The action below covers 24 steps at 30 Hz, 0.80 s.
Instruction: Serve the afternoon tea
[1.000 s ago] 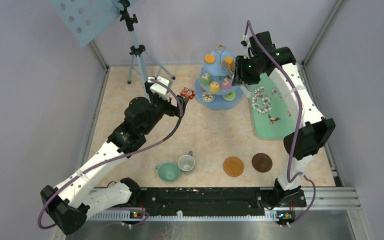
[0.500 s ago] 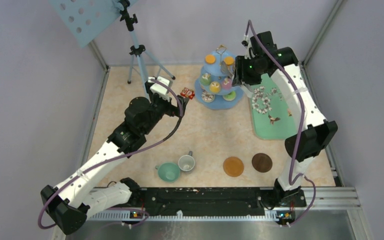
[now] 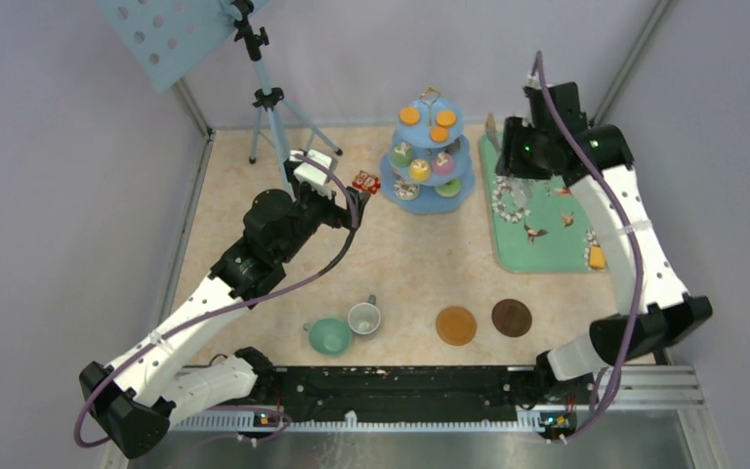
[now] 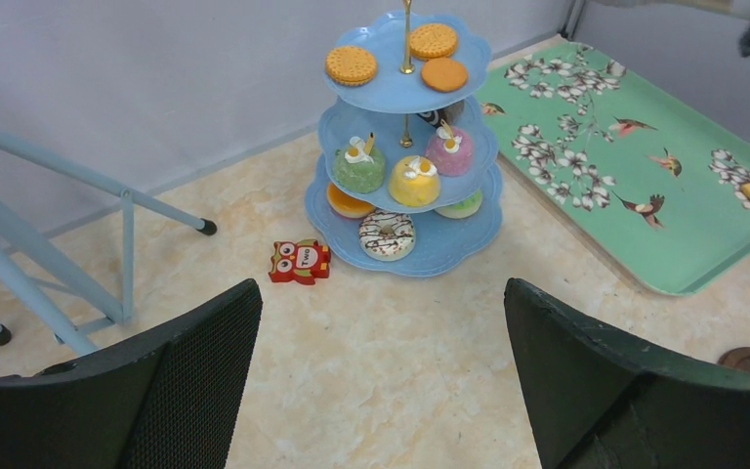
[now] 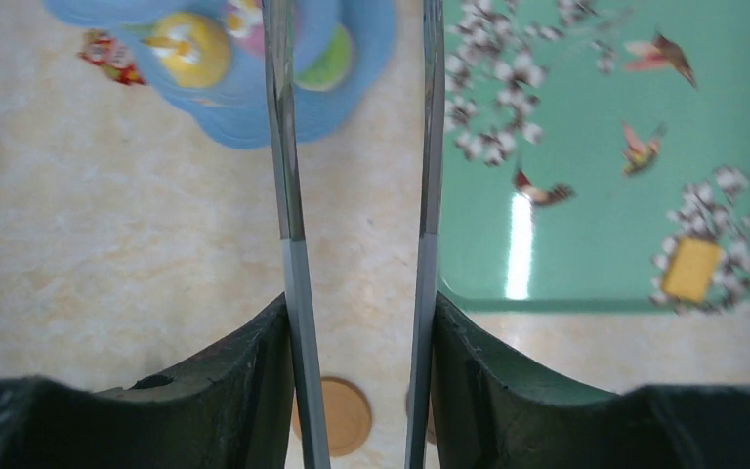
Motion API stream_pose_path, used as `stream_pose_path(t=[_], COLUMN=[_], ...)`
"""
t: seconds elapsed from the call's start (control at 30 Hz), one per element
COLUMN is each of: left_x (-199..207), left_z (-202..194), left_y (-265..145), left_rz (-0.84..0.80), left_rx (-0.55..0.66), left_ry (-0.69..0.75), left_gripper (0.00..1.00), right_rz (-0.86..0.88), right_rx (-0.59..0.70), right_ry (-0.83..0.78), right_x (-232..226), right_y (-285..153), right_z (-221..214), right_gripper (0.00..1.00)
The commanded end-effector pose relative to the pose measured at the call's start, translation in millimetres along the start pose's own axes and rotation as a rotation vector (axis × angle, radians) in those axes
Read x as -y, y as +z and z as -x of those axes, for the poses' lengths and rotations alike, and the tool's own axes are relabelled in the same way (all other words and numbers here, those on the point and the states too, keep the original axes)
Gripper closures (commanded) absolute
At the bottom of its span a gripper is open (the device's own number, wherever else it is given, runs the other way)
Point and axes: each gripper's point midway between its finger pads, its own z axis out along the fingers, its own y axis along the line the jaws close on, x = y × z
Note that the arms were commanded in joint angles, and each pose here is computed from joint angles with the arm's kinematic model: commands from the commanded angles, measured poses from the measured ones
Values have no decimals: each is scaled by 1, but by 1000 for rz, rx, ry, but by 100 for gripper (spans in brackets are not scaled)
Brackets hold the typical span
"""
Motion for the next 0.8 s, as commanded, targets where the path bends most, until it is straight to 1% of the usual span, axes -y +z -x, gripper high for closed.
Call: stream_pose_path(t=[0.0, 0.03, 0.13, 0.2, 0.33, 0.4, 0.47, 0.6, 0.63, 0.7, 0.77], left_x=[5, 7, 12, 17, 28, 35, 40, 46, 46, 46, 53], left_z=[15, 15, 12, 9, -1, -9, -11, 0, -1, 3, 6], left_y=[0, 0, 3, 5, 10, 14, 15, 16, 14, 11, 7], left_rz=[-27, -36, -60, -79, -101, -120, -139, -164, -163, -162, -199], left_rx=[50, 52, 43, 33, 6, -21, -31, -24, -41, -39, -36], left_ry=[-39, -43, -60, -69, -65, -67, -76, -104, -109, -125, -145], left_gripper=[1, 1, 1, 1, 1, 1, 1, 1, 1, 1, 1], right_rz=[-270, -337, -490, -544, -579, -560, -556, -568, -560, -550, -509], right_rx=[31, 5, -85, -112, -166, -162, -148, -132, -129, -120, -109], right_ry=[160, 203, 281, 345, 472, 522, 537, 551, 551, 555, 566], right_x=[86, 111, 159, 182, 212, 219, 223, 232, 232, 235, 234], right_y=[-10, -8, -2, 3, 21, 28, 31, 28, 29, 31, 37], right_z=[-29, -44, -96, -123, -172, -182, -184, -183, -183, -183, -180], right_gripper=[55, 56, 56, 56, 56, 56, 56, 55, 55, 54, 54])
